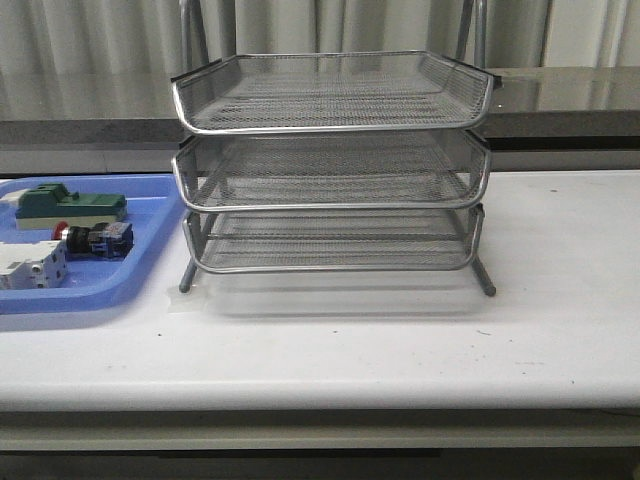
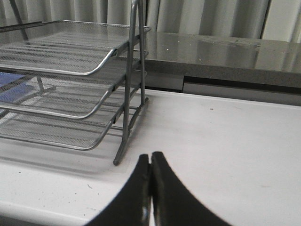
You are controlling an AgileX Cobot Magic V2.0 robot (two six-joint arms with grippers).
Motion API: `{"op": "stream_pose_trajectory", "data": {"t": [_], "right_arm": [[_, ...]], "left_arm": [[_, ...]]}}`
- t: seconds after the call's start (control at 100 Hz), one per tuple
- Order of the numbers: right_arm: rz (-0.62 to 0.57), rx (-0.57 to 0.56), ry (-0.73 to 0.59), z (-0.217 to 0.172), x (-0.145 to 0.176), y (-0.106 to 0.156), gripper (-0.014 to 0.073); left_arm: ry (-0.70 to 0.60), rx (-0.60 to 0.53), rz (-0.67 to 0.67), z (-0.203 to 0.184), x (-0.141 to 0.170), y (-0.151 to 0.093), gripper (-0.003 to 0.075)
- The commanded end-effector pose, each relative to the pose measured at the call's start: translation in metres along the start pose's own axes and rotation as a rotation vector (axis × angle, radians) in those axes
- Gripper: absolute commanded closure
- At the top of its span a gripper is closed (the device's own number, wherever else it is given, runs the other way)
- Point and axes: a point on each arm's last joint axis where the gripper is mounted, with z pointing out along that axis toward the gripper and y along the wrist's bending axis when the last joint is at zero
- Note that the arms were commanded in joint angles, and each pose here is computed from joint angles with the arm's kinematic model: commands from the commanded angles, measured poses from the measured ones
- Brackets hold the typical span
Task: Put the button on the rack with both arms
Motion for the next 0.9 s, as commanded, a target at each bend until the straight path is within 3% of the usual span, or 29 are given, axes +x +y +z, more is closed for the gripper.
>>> {"op": "stream_pose_trajectory", "data": {"t": [0.0, 0.18, 0.43, 0.66, 0.79, 0.89], "right_arm": [[-0.01, 0.021, -0.158, -0.003, -0.018, -0.002, 0.0664], [0.013, 0.023, -0.193, -0.005, -0.026, -0.002, 0.0664], [0.15, -0.027, -0.045, -0.007, -0.064, -0.001, 0.0664], [0.179, -0.083, 0.216, 0.013, -0.107, 0.003, 0.0664], [0.194, -0.117, 0.449, 0.037, -0.114, 0.006, 0.0664], [0.233, -0.137, 0.538, 0.055, -0.119, 0.008, 0.0664]], "left_arm": [[-0.074, -0.002, -0.015, -0.002, 0.005, 0.0, 0.074], [-0.074, -0.002, -0.015, -0.002, 0.005, 0.0, 0.074], [-0.074, -0.002, -0.015, -0.002, 0.005, 0.0, 0.074], [-0.074, -0.002, -0.015, -0.002, 0.005, 0.0, 0.074], [-0.074, -0.002, -0.015, -0.002, 0.005, 0.0, 0.074], [-0.074, -0.002, -0.015, -0.002, 0.005, 0.0, 0.074]]}}
